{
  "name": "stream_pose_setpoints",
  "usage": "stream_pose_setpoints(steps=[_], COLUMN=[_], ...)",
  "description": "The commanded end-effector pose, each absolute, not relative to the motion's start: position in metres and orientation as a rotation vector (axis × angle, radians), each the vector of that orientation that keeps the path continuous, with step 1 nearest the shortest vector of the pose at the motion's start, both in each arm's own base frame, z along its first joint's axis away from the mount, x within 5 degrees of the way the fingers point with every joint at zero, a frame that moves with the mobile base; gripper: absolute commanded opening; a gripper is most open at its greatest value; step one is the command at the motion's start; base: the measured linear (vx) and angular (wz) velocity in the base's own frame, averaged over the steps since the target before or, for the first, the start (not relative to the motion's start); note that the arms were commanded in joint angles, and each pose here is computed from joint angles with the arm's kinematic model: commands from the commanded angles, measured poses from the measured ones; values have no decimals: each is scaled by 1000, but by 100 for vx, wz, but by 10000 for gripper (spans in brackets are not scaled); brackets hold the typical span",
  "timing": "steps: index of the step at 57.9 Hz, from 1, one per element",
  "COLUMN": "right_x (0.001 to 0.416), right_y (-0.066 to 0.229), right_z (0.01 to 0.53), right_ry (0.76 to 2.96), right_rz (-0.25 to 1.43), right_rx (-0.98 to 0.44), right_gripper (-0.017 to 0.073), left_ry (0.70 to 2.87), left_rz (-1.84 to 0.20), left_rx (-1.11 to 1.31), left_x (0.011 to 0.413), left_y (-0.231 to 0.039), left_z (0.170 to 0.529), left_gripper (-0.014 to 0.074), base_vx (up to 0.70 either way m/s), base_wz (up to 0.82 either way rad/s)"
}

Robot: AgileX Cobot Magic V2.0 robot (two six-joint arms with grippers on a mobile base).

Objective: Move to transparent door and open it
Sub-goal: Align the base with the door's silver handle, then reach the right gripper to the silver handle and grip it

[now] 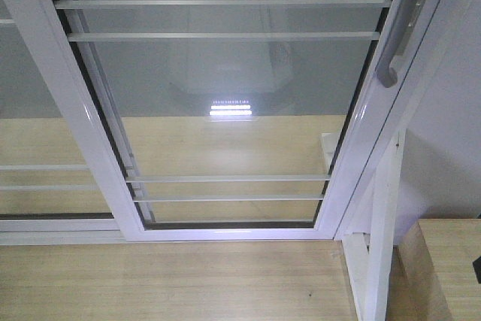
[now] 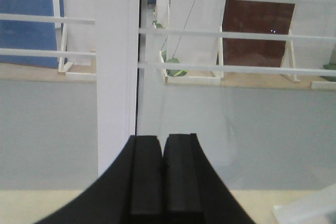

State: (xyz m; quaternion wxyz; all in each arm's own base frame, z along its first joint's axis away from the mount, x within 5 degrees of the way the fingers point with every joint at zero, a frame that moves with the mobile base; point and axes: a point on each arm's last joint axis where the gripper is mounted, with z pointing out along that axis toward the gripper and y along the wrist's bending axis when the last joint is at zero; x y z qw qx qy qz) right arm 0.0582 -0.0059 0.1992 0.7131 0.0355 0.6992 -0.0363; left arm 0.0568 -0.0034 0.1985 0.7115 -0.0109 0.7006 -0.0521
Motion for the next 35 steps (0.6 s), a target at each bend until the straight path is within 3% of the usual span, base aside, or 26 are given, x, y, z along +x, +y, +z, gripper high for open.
stream_pose_setpoints(steps=[1,9,23,35], right_x=[58,53,76,142], right_y=[-6,-6,-8,-15], right_z=[223,272,363,357], right_ry=[1395,1372,1401,1601], right_rz=[-87,-102,-124,-118], right_rx=[70,60,46,50], right_gripper=[-9,-8,-6,-6], left_ry=[1331,1191,1213,1334], left_rz=[-127,-128,-124,-117], left_rx=[-40,-36,-31,-36], left_x=[53,43,60,117], left_y=[-2,-1,-3,-5], left_z=[225,266,334,354], left_gripper=[-6,-6,-4,-4], base_vx=[0,0,0,0], base_wz=[0,0,0,0])
